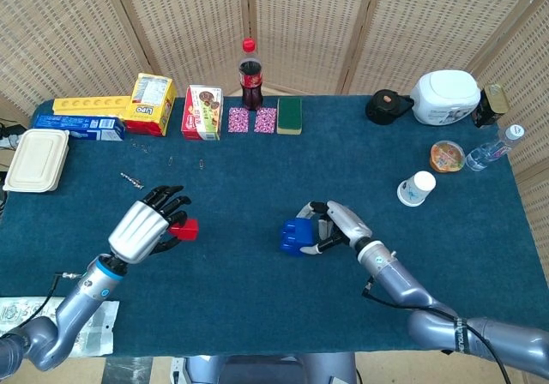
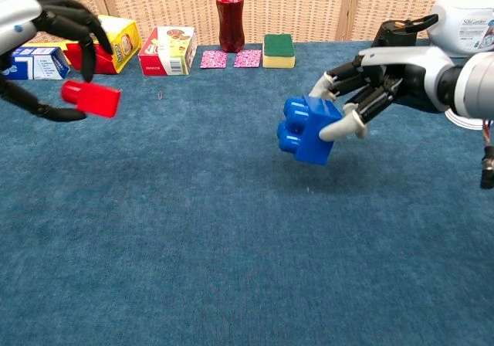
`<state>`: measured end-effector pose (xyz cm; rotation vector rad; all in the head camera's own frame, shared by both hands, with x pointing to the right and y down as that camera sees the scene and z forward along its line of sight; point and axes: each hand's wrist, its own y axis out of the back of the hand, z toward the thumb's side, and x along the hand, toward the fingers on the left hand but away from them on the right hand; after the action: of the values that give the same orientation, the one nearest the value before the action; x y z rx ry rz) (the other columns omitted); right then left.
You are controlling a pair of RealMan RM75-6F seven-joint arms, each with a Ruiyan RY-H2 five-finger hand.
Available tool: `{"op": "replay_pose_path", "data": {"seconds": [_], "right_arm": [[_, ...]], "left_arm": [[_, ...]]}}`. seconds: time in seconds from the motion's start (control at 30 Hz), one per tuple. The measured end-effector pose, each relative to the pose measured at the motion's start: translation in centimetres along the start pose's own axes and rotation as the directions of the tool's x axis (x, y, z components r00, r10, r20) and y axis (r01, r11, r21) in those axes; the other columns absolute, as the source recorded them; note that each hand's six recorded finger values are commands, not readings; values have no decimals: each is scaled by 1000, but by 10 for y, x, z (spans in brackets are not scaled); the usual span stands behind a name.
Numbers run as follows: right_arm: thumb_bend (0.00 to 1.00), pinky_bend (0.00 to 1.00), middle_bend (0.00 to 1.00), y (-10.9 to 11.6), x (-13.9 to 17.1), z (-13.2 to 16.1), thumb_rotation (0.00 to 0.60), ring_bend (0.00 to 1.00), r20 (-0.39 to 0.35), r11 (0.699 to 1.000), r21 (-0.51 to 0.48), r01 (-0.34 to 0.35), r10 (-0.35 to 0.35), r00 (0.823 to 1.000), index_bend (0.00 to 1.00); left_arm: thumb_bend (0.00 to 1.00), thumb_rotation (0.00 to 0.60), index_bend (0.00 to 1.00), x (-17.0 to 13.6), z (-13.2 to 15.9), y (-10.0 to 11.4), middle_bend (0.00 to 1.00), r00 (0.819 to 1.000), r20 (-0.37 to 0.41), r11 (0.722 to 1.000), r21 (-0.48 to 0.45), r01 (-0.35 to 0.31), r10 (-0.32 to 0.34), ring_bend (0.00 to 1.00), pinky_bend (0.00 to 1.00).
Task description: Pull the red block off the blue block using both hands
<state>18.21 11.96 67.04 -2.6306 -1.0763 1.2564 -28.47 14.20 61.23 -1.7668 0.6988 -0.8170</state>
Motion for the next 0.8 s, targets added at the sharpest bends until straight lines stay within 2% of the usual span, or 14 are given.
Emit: {"op": "replay_pose_path", "data": {"seconds": [0.17, 0.33, 0.57, 0.67, 0.8], "right_arm": [[172, 536, 553, -7, -3, -16, 600, 620, -1, 985, 167, 42, -43, 999, 478], [172, 459, 493, -20, 0, -37, 600, 510, 21, 956, 291, 26, -34, 999, 431], [172, 299, 319, -17, 8, -37, 600, 308, 26, 949, 314, 6, -15, 1000, 259], [172, 272, 282, -11, 13, -29, 600, 280, 7, 948, 319, 15, -18, 1000, 198], [173, 262, 266, -2, 20, -18, 600, 270, -20, 945, 327, 32, -27, 999, 171]], "left_arm": [[196, 600, 593, -13, -14, -6, 358, 997, -44, 998, -17, 60, -61, 200, 269], [196, 600, 593, -22, -21, -12, 358, 991, -69, 993, -31, 112, -114, 200, 269], [196, 600, 593, -25, -23, -20, 358, 985, -81, 988, -37, 150, -153, 200, 269], [195, 600, 592, -25, -23, -22, 358, 983, -82, 986, -36, 161, -163, 200, 269], [191, 600, 593, -24, -23, -25, 357, 980, -85, 984, -32, 175, -177, 200, 269]]}}
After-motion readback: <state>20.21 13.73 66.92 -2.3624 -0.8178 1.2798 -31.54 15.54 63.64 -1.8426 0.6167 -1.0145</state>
